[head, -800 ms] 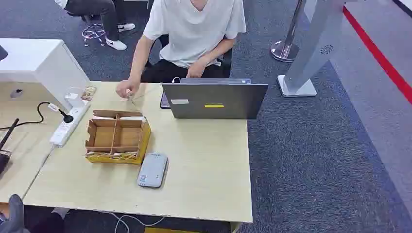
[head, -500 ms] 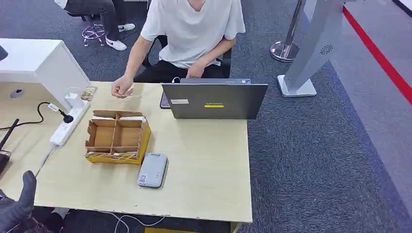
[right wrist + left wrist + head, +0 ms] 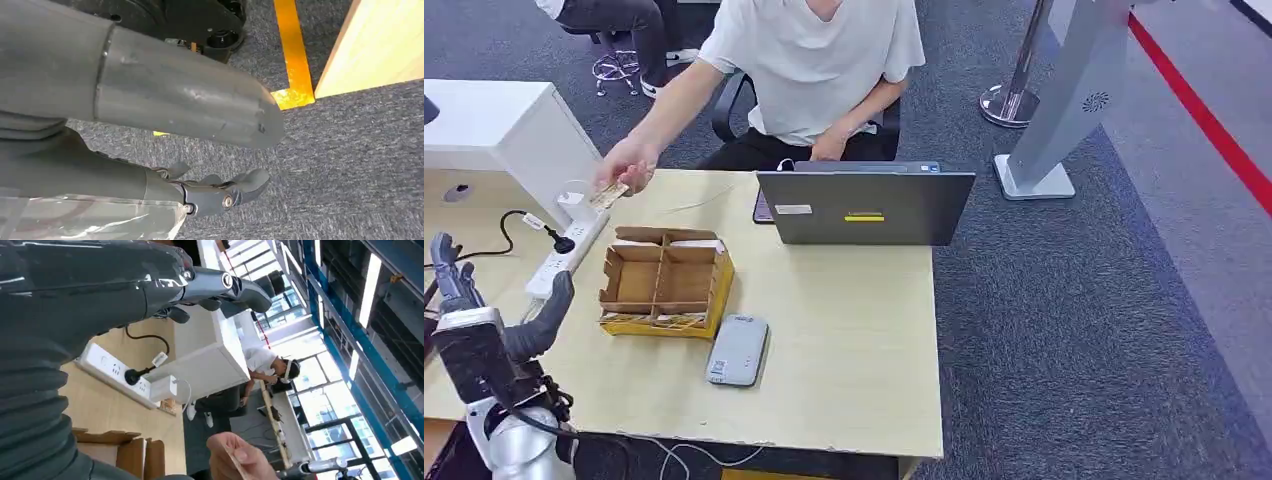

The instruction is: Pass the card to the sensor for recognition and then transmit it.

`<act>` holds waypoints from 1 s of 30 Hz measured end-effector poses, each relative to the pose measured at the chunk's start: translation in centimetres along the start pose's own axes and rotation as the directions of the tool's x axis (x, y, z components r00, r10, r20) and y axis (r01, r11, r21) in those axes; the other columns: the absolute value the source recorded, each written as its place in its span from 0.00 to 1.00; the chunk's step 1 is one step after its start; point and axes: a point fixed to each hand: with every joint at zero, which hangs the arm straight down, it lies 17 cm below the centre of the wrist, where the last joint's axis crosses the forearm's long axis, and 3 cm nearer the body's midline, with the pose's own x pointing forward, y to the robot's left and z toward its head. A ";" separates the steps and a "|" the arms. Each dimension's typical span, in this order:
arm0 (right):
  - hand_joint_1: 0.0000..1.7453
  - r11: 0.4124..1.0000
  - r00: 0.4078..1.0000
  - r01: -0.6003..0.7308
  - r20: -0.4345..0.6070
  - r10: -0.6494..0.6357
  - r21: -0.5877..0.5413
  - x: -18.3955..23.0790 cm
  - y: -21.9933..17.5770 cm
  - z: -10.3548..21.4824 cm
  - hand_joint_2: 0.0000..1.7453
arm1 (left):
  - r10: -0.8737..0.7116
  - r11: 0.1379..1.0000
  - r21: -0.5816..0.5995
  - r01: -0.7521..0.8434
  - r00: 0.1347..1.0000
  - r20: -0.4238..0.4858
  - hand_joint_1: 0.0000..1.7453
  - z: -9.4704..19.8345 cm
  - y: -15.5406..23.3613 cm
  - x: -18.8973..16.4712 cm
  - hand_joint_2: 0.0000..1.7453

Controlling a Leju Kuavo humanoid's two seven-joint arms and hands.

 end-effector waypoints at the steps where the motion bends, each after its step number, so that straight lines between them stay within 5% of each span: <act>1: 0.00 1.000 1.000 -0.004 -0.001 0.004 0.002 0.0 0.1 0.0 0.00 | -0.016 1.000 -0.017 0.017 1.000 0.007 0.00 -0.4 -0.7 0.2 1.00; 8: 0.00 0.999 1.000 -0.026 -0.015 0.027 0.020 -0.2 0.7 0.0 0.00 | -0.144 0.982 -0.117 0.151 0.987 0.070 0.00 -3.1 -5.4 1.3 1.00; 9: 0.00 0.999 0.999 -0.029 -0.017 0.030 0.023 -0.2 0.8 0.0 0.00 | -0.167 0.975 -0.132 0.177 0.982 0.084 0.43 -3.6 -6.1 1.5 1.00; 10: 0.00 0.999 0.999 -0.034 -0.017 0.034 0.027 -0.2 0.9 0.0 0.00 | -0.189 0.970 -0.139 0.200 0.978 0.093 1.00 -4.0 -6.5 1.6 1.00; 20: 0.00 0.996 0.996 -0.072 -0.042 0.074 0.053 -0.7 1.7 0.0 0.00 | -0.404 0.873 -0.190 0.448 0.885 0.231 1.00 -7.5 -11.4 3.4 1.00; 30: 0.00 0.991 0.990 -0.120 -0.065 0.124 0.067 -1.0 1.9 -0.1 0.00 | -0.605 0.711 -0.132 0.690 0.697 0.384 1.00 -11.0 -15.0 5.6 1.00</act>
